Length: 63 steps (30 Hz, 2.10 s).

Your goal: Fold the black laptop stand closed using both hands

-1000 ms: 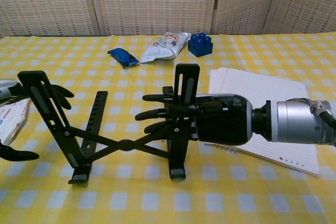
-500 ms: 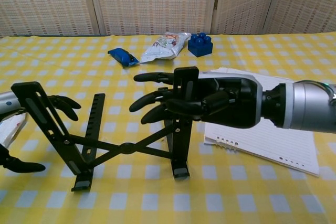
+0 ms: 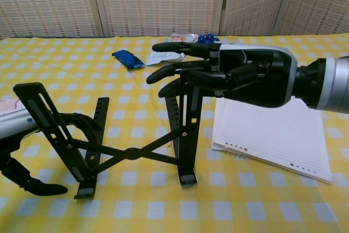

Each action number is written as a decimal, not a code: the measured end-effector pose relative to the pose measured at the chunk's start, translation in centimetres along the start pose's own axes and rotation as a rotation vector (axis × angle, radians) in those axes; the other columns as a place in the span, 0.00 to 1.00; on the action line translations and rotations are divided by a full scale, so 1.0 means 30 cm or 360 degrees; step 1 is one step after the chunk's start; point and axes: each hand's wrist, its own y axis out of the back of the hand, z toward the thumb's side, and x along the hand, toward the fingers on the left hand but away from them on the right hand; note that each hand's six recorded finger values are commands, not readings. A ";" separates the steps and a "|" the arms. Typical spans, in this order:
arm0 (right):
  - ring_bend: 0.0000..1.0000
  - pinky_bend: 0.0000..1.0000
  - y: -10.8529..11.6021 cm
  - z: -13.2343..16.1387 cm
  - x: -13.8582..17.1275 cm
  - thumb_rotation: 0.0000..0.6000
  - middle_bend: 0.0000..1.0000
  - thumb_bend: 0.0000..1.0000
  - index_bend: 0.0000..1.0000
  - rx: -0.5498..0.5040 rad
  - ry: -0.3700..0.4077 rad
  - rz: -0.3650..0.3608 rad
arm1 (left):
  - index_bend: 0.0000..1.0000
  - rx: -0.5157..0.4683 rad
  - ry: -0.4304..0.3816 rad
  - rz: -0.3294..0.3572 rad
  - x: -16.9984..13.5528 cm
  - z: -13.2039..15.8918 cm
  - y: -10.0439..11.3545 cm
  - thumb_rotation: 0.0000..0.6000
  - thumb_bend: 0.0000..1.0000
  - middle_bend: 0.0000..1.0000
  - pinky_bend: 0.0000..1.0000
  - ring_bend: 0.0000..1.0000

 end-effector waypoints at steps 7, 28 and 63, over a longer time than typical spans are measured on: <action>0.26 0.09 0.011 -0.003 0.023 1.00 0.27 0.58 0.03 -0.0011 0.0001 -0.0032 | 0.50 0.0010 0.0069 0.0081 0.047 0.011 -0.035 1.00 0.18 0.36 0.22 0.30; 0.26 0.10 0.002 -0.031 0.021 1.00 0.27 0.58 0.03 -0.0051 -0.0015 -0.0009 | 0.59 0.0080 0.0222 0.0233 0.030 -0.041 -0.030 1.00 0.29 0.41 0.22 0.33; 0.26 0.10 -0.013 -0.057 0.038 1.00 0.27 0.58 0.03 -0.0067 -0.0027 -0.0039 | 0.64 0.0095 0.0212 0.0220 0.035 -0.063 -0.026 1.00 0.47 0.44 0.17 0.33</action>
